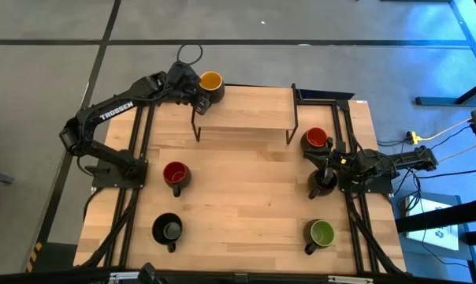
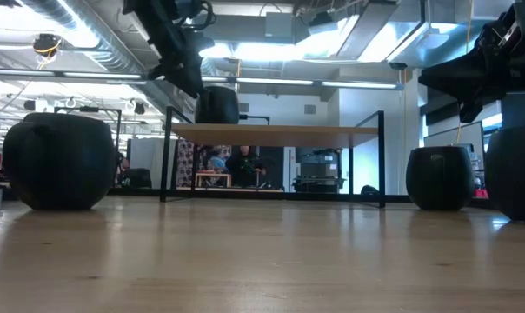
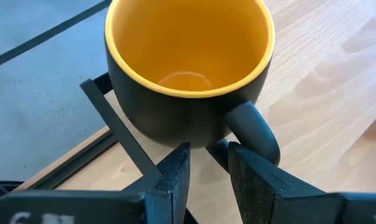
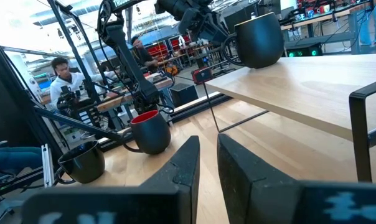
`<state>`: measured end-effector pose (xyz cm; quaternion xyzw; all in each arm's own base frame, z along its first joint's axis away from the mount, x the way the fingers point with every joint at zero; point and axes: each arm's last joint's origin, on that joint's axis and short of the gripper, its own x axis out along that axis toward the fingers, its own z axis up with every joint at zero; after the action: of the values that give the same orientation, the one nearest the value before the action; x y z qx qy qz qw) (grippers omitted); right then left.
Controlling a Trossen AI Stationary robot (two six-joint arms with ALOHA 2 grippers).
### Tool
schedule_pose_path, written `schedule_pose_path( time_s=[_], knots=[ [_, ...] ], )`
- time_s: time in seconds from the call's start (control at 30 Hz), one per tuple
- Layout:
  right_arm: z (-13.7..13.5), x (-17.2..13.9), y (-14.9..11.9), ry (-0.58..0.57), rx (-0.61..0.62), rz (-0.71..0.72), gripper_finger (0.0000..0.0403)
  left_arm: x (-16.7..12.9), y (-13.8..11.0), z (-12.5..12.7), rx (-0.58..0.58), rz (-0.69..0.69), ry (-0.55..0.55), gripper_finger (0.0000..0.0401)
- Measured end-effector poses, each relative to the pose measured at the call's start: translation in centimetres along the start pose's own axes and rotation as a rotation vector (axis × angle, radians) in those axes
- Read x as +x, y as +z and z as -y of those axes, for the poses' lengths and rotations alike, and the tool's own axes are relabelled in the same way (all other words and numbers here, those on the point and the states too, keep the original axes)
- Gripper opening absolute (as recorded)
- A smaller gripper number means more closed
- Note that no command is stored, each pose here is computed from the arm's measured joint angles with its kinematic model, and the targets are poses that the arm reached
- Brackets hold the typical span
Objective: Place coffee mugs
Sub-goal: Put the yellow mug on the shelf
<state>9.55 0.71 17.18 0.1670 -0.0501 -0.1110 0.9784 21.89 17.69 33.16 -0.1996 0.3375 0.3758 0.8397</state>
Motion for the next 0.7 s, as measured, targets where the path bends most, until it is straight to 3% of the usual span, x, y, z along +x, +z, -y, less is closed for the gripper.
schedule_pose_path(
  time_s=[0.23, 0.43, 0.7],
  knots=[
    [0.0, 0.0, 0.0, 0.0, 0.0, 0.0, 0.0044, -0.1, 0.0, 0.0, 0.013, 0.004, 0.011, 0.0104],
    [0.0, 0.0, 0.0, 0.0, 0.0, 0.0, 0.0044, -2.9, 1.0, -0.1, 0.014, 0.103, 0.018, 0.0102],
    [0.1, 0.0, 0.0, -0.024, 0.0, 0.009, 0.0044, -5.1, 2.8, 2.1, 0.064, 0.283, -0.198, 0.0101]
  ],
)
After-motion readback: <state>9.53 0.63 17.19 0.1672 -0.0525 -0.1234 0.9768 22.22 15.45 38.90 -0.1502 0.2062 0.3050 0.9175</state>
